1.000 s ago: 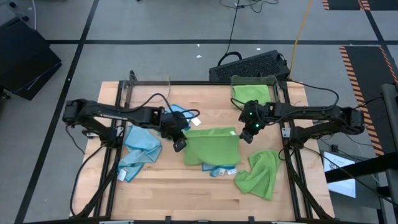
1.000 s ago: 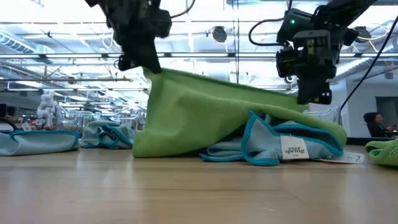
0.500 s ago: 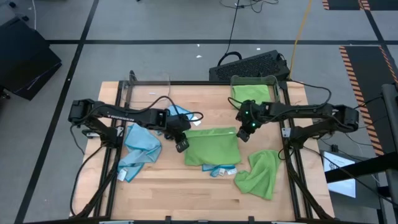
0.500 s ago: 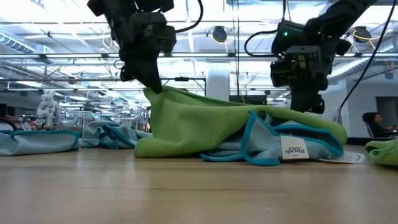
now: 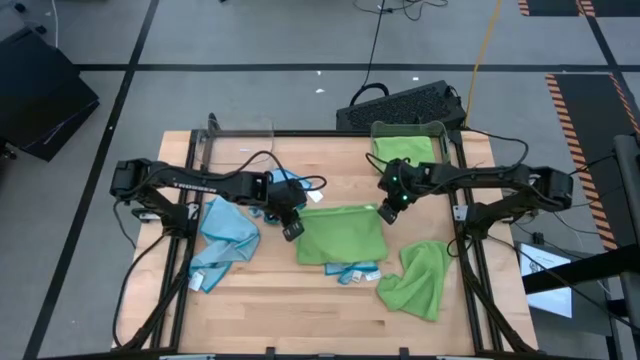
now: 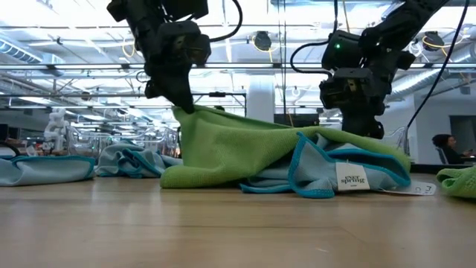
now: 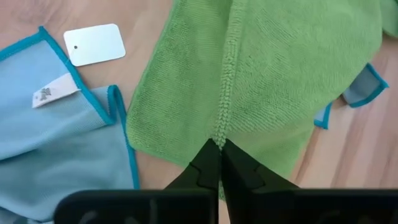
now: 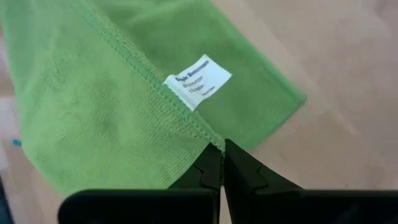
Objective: Sort microfiber towel by color & place in baskets
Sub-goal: Fold the left green towel
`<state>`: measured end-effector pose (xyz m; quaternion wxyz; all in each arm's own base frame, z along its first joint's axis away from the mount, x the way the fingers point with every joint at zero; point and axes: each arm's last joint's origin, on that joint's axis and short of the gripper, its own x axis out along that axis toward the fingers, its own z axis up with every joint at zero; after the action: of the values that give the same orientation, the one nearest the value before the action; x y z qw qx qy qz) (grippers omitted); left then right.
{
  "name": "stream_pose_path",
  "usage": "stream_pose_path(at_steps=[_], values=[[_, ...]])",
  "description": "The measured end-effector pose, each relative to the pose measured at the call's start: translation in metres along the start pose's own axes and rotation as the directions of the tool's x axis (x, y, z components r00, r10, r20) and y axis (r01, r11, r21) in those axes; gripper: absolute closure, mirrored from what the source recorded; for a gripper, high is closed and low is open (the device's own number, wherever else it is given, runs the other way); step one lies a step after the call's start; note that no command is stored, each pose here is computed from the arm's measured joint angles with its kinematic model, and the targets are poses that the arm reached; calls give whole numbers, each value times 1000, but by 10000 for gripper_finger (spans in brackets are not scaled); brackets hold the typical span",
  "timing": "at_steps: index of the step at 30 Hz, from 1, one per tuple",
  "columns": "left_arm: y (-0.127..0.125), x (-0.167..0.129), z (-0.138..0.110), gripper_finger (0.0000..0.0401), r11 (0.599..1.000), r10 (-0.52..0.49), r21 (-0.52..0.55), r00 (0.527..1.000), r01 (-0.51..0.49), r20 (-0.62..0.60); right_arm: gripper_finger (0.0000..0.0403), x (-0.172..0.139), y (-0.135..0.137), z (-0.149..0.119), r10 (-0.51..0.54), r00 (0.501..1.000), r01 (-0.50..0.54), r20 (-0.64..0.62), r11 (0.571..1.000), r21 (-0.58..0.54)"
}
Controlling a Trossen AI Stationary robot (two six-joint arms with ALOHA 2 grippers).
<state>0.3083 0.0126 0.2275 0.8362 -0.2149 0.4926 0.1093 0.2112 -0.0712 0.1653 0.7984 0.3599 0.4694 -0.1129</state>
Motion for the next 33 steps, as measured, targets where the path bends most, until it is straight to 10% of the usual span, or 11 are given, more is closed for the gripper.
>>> stream_pose_path(at_steps=[14, 33], values=[[3, 0, 2, 387, 996, 56, 62, 998, -57, 31, 391, 0, -3, 2, -12, 1000, 12, 10, 1000, 7], [6, -1, 2, 214, 986, 142, -90, 989, -137, 50, 309, 0, -4, 2, -38, 999, 37, 19, 996, 76]])
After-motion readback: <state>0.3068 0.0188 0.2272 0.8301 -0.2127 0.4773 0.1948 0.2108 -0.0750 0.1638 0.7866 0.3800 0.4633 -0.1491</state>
